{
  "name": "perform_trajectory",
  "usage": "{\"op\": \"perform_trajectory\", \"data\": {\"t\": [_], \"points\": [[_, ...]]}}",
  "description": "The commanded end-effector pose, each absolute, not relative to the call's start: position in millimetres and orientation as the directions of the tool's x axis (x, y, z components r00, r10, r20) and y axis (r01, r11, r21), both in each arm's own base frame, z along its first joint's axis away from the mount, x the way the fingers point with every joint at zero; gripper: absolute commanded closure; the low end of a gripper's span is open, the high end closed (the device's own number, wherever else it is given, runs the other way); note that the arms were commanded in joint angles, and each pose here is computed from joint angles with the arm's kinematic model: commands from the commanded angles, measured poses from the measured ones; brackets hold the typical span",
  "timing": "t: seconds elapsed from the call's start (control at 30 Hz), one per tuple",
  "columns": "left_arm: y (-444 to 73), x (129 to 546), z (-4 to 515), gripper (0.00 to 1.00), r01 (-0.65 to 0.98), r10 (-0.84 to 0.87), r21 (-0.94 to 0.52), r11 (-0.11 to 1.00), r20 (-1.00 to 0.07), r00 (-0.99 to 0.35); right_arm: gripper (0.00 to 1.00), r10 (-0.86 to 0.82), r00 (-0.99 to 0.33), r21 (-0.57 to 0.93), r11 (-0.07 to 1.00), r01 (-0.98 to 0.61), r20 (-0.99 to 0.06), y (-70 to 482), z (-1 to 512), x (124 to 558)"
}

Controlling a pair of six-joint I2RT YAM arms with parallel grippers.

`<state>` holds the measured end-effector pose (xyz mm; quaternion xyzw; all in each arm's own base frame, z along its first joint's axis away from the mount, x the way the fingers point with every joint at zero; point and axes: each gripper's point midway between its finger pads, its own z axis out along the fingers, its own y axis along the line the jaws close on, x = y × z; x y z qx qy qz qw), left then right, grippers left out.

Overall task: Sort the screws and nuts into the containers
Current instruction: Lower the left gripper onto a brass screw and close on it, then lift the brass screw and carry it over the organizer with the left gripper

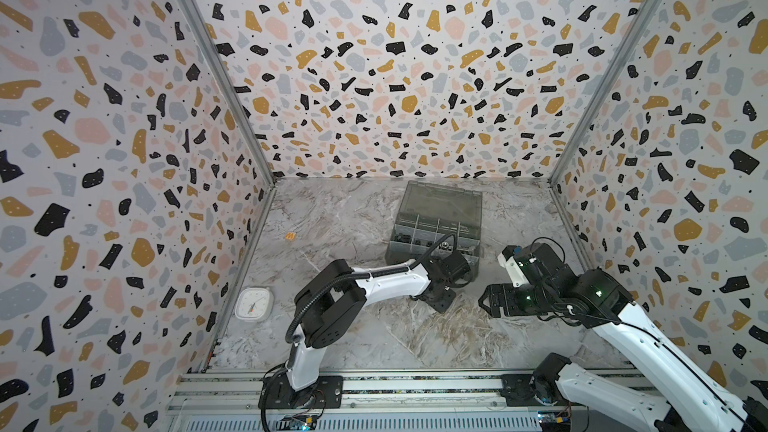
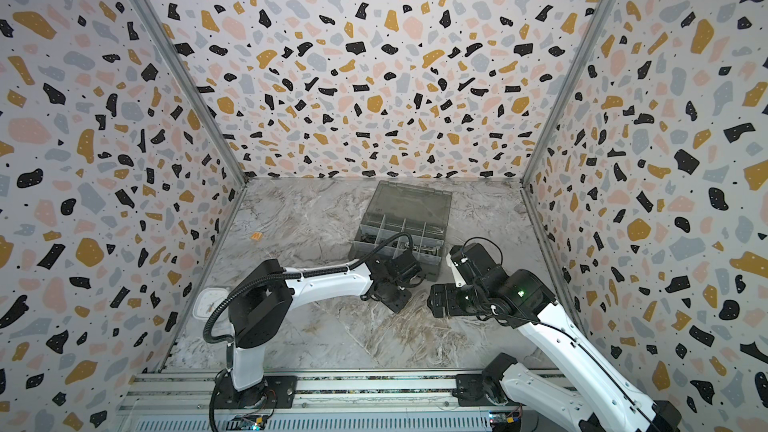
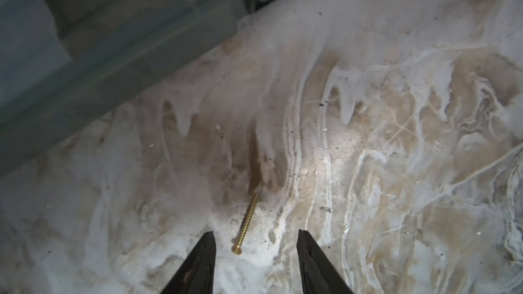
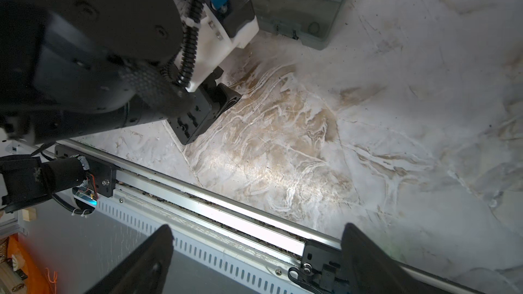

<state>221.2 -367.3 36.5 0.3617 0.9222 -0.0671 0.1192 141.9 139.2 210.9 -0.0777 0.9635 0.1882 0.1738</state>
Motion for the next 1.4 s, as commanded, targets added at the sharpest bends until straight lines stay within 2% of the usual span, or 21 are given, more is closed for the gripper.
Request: {"op": "perform_trajectory", "data": {"t": [0.0, 0.17, 0.63, 0.7, 0.9, 1.0, 1.13, 1.37], "points": [[-370.2, 219.4, 35.2, 0.55, 0.709, 0.681, -0.021, 0.705, -0.259, -0.684, 0.06, -0.051, -0.936, 0.313, 0.935, -0.167, -0.347, 123.8, 212.1, 132.3], [-366.4, 220.1, 26.7, 0.59, 0.712, 0.691, 0.0, 0.702, -0.243, -0.681, 0.06, -0.048, -0.933, 0.302, 0.939, -0.165, -0.358, 119.1, 216.3, 130.8], [-357.2, 215.7, 3.7, 0.61, 0.719, 0.707, 0.016, 0.695, -0.194, -0.68, 0.06, -0.073, -0.933, 0.286, 0.941, -0.182, -0.353, 120.4, 214.9, 132.9], [-355.2, 212.6, -1.2, 0.64, 0.72, 0.708, 0.0, 0.694, -0.175, -0.684, 0.06, -0.075, -0.932, 0.285, 0.941, -0.183, -0.354, 120.5, 214.8, 133.2], [-348.1, 205.7, -8.1, 0.87, 0.716, 0.708, -0.024, 0.698, -0.134, -0.694, 0.06, -0.071, -0.931, 0.285, 0.941, -0.182, -0.358, 120.6, 215.2, 134.2], [-344.9, 204.8, -5.9, 0.95, 0.715, 0.708, -0.023, 0.698, -0.126, -0.695, 0.06, -0.07, -0.929, 0.284, 0.941, -0.182, -0.365, 120.9, 216.1, 135.8], [-341.8, 208.5, 2.3, 0.98, 0.714, 0.708, -0.004, 0.7, -0.125, -0.695, 0.06, -0.071, -0.925, 0.285, 0.94, -0.187, -0.372, 122.3, 217.7, 138.0], [-341.0, 222.2, 27.9, 0.98, 0.687, 0.678, 0.001, 0.727, -0.165, -0.717, 0.06, -0.066, -0.918, 0.289, 0.938, -0.191, -0.392, 124.1, 222.7, 142.5]]}}
